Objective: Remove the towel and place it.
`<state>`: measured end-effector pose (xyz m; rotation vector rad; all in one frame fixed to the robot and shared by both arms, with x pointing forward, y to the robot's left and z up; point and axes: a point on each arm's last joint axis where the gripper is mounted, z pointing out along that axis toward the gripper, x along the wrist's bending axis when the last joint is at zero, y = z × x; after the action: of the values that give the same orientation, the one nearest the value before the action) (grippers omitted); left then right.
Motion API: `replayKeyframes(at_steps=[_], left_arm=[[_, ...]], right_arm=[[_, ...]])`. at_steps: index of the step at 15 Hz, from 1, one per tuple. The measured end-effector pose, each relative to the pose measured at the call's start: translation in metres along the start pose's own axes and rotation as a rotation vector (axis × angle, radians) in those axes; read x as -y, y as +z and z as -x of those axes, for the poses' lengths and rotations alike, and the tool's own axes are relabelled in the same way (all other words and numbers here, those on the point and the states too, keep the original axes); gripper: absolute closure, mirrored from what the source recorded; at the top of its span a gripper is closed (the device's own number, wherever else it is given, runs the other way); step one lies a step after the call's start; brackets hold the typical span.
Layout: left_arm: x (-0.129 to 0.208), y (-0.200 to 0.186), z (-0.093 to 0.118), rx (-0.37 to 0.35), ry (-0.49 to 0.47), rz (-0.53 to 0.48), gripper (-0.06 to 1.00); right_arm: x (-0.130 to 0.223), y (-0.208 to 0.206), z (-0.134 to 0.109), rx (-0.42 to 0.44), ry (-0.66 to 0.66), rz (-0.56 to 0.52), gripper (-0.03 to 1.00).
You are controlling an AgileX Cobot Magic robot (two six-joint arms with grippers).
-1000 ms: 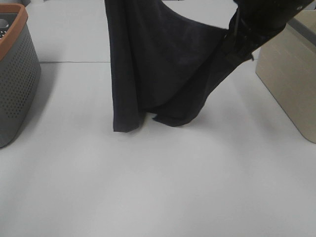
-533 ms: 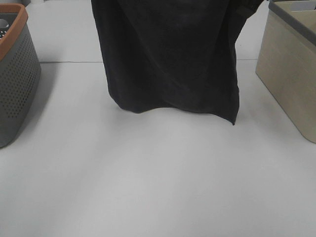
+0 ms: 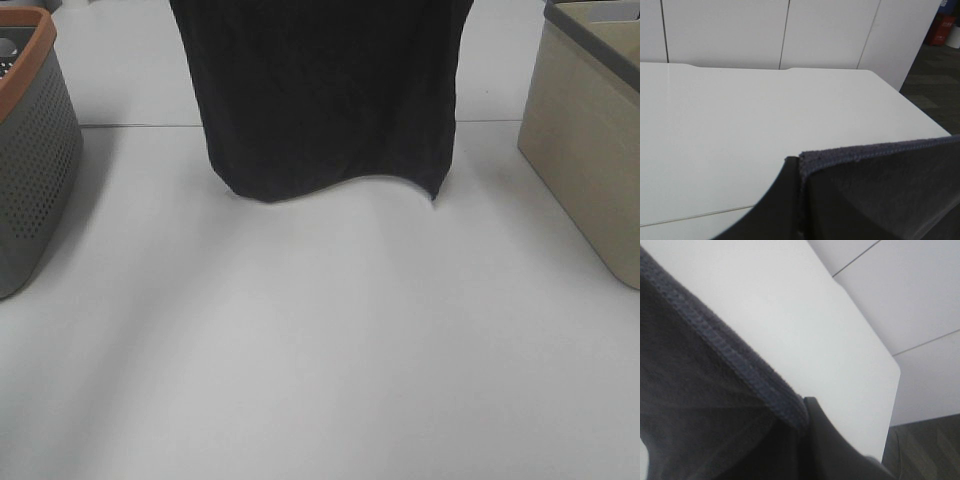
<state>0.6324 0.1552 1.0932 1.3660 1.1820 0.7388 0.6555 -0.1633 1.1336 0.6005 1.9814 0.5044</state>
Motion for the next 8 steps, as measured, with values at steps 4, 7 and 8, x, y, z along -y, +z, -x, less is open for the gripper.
replayKeyframes(at_steps=[4,7,8], left_arm=[[-0.002,0.012,-0.018,-0.002,0.144,0.096,0.94],[0.045,-0.003,-0.017,0.052,0.168,0.126,0.94],[0.075,-0.022,-0.017,0.078,0.169,0.108,0.94]], right_arm=[[-0.002,0.019,-0.007,0.009,0.101,0.042,0.95],[0.021,0.007,-0.025,-0.021,0.089,0.006,0.95],[0.043,-0.005,-0.047,-0.074,0.061,0.006,0.95]])
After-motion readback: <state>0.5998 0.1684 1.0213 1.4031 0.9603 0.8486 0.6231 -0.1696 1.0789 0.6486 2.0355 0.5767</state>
